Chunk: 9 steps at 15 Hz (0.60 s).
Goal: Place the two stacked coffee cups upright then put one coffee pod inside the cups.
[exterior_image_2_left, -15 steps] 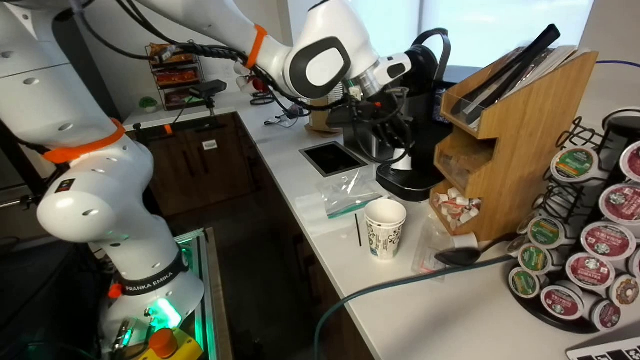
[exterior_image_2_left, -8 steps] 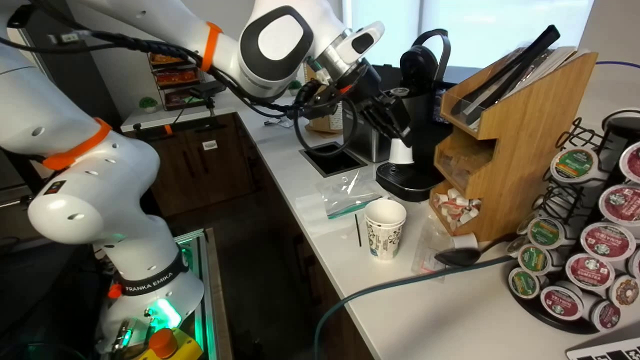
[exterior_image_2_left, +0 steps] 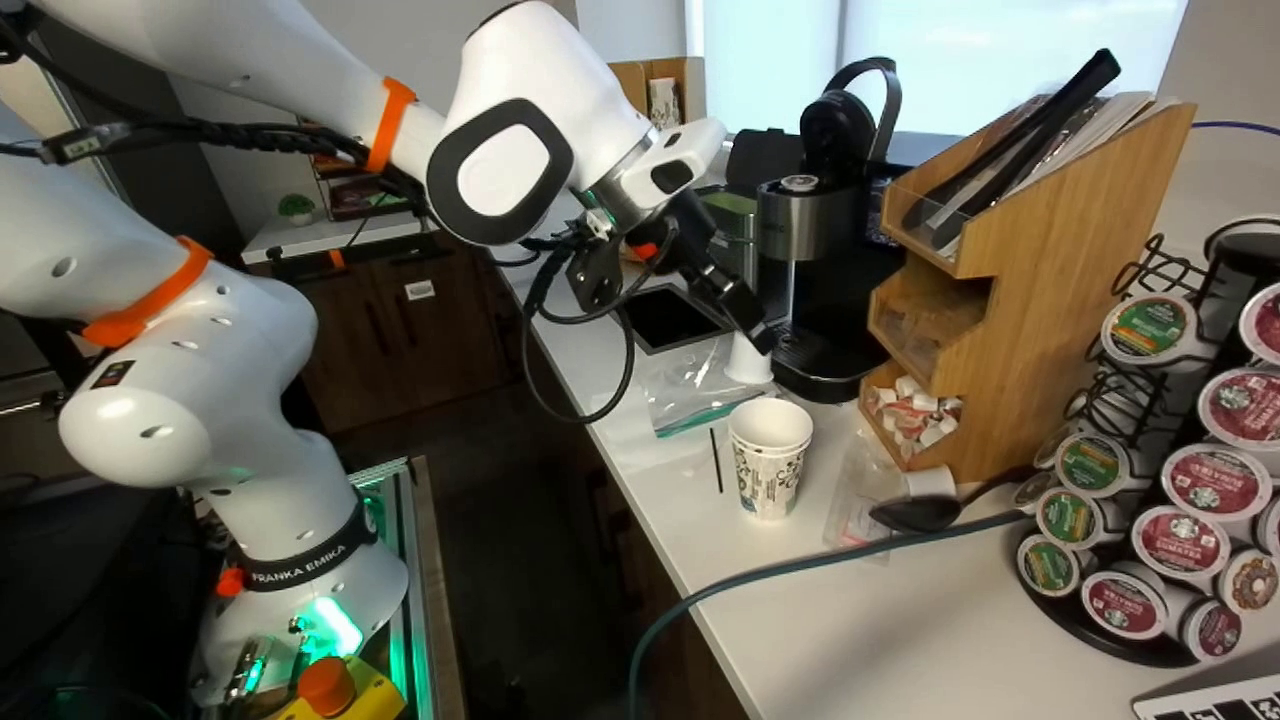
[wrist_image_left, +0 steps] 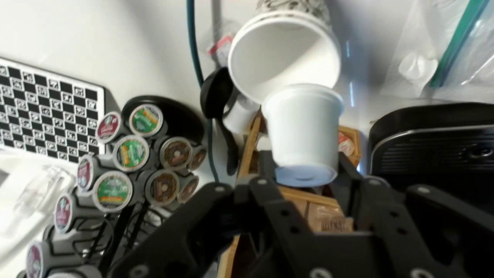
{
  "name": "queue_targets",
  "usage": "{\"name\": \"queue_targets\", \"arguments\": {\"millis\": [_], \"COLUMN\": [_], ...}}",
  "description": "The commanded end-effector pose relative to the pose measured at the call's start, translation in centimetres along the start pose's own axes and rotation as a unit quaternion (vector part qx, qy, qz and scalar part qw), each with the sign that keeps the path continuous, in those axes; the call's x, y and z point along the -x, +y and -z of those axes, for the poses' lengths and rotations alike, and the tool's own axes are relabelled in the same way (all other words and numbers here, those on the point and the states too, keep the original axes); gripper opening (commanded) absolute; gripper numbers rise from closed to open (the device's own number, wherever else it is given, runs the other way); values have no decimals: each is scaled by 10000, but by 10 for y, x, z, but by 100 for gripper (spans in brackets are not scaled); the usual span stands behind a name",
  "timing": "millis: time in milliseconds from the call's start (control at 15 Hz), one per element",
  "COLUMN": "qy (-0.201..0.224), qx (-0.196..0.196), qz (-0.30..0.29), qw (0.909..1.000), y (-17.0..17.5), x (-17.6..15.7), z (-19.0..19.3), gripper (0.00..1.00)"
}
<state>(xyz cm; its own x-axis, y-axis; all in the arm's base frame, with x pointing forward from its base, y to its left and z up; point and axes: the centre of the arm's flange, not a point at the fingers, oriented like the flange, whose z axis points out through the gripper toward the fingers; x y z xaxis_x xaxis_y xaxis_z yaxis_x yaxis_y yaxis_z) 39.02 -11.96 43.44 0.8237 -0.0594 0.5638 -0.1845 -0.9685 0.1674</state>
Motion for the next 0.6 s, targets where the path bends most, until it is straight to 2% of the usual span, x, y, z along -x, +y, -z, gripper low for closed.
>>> {"name": "queue_targets", "arguments": {"millis": [0, 267, 533], "qy": [-207, -84, -109], "qx": [-108, 117, 208], "qz": [-272, -372, -493], "qw": [9994, 9992, 9985], "y": [0, 11, 28], "x": [25, 21, 24], "z": [-3, -3, -23], "gripper": [15, 15, 15]}}
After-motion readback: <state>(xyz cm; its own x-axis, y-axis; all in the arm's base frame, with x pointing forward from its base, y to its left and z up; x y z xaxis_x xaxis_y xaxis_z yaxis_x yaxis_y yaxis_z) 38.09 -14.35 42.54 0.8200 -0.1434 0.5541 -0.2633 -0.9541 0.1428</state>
